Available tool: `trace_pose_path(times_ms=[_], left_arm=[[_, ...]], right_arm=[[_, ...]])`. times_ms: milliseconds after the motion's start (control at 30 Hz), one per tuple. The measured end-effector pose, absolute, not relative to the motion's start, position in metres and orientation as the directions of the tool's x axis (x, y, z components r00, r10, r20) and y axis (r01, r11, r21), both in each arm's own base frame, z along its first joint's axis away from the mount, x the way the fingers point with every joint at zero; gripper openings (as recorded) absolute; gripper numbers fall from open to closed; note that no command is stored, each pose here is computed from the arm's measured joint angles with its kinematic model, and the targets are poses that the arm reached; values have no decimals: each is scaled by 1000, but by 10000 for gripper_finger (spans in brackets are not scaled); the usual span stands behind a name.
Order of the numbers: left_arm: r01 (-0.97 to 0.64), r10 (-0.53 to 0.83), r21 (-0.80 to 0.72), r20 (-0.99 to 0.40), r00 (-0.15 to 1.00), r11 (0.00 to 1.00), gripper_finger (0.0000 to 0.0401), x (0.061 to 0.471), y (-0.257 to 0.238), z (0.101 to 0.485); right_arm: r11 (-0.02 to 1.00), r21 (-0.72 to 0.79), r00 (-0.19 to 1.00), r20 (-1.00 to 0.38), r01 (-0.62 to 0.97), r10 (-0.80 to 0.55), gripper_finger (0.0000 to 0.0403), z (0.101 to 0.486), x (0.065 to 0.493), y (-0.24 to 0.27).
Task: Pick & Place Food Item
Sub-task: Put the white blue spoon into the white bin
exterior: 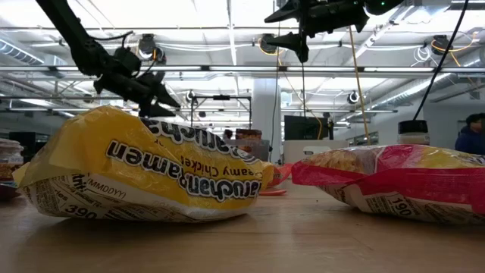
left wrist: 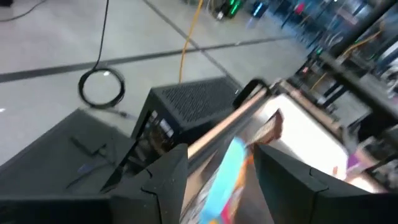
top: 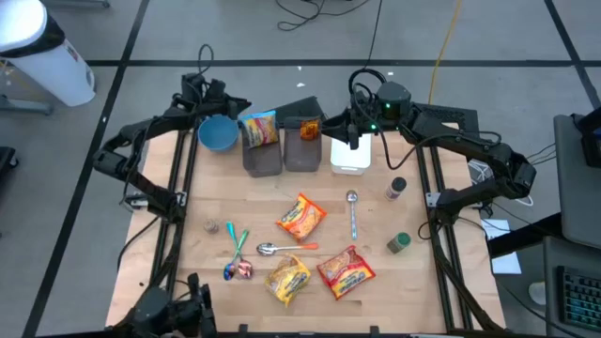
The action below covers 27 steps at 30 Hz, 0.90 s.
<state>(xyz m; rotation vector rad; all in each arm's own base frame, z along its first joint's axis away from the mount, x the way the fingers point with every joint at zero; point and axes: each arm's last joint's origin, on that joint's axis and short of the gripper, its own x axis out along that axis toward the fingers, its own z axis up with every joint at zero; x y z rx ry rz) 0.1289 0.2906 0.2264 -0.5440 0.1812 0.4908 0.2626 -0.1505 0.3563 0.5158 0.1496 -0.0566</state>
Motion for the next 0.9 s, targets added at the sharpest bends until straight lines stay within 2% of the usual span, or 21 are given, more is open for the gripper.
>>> trace_pose_path(times_ms=[233,433,533,667,800,900], left_arm=[[-440,404,-504,-186,896,743,196,124,291,269],[-383,396,-413,-55,916,827,196,134,284,296],[-303,370,-492,42,928,816,196,142,279,309],[-95,235,-586,168,957,805,196,148,271,327],[112,59,-578,268,962,808,195,148,255,349],[175,12,-527,333,943,832,195,145,234,371]], right_arm=[[897,435,988,-152,82,-16,238,357,263,-150],[909,411,992,-126,69,-19,238,360,263,-151],[911,407,994,-105,61,-20,238,362,263,-151],[902,429,997,-74,50,-20,238,365,264,-151],[877,478,998,-58,45,-20,238,367,264,-150],[867,496,999,-46,40,-19,238,368,264,-150]])
